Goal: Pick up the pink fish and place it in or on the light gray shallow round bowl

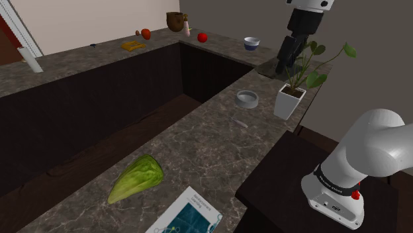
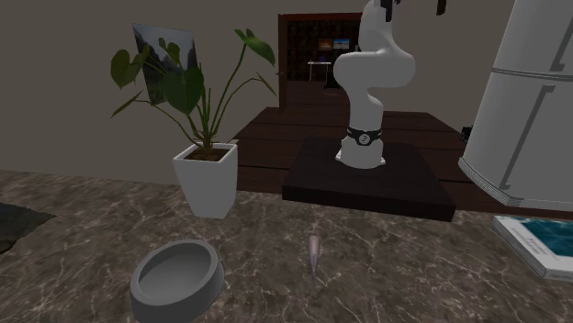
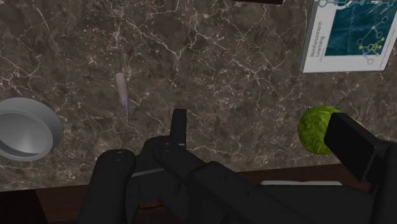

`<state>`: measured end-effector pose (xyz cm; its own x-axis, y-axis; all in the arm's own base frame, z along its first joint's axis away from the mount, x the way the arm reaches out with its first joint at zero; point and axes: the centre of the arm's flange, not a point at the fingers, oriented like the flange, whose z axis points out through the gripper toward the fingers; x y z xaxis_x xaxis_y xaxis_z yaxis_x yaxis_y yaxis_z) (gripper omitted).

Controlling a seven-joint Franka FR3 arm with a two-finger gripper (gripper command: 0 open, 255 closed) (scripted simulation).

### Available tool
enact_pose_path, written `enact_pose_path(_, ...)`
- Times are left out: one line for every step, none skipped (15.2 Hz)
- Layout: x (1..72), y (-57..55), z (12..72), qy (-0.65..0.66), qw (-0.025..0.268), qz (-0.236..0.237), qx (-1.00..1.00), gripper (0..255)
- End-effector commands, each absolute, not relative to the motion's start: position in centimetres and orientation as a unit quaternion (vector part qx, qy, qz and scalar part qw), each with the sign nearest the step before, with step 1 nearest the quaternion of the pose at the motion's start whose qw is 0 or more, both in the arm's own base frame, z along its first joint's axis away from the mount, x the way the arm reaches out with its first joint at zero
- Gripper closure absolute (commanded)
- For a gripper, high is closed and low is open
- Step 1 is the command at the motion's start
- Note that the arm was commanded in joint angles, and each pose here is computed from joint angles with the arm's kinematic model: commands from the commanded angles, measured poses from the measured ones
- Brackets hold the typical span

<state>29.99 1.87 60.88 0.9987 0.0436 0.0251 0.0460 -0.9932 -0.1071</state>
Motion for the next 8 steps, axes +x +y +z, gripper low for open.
enact_pose_path(30.0, 1.9, 60.9, -0.022, 0.054, -0.011, -0.998, 0)
enact_pose_path(30.5, 1.6, 59.7, -0.023, 0.052, -0.012, -0.998, 0)
enact_pose_path(30.9, 1.4, 58.5, -0.023, 0.050, -0.013, -0.998, 0)
enact_pose_path(31.4, 1.2, 57.3, -0.023, 0.047, -0.013, -0.999, 0)
enact_pose_path(31.8, 0.9, 56.1, -0.024, 0.045, -0.014, -0.999, 0)
enact_pose_path(32.3, 0.7, 55.0, -0.024, 0.043, -0.015, -0.999, 0)
enact_pose_path(32.8, 0.4, 53.8, -0.025, 0.041, -0.016, -0.999, 0)
enact_pose_path(33.3, 0.1, 52.6, -0.025, 0.039, -0.016, -0.999, 0)
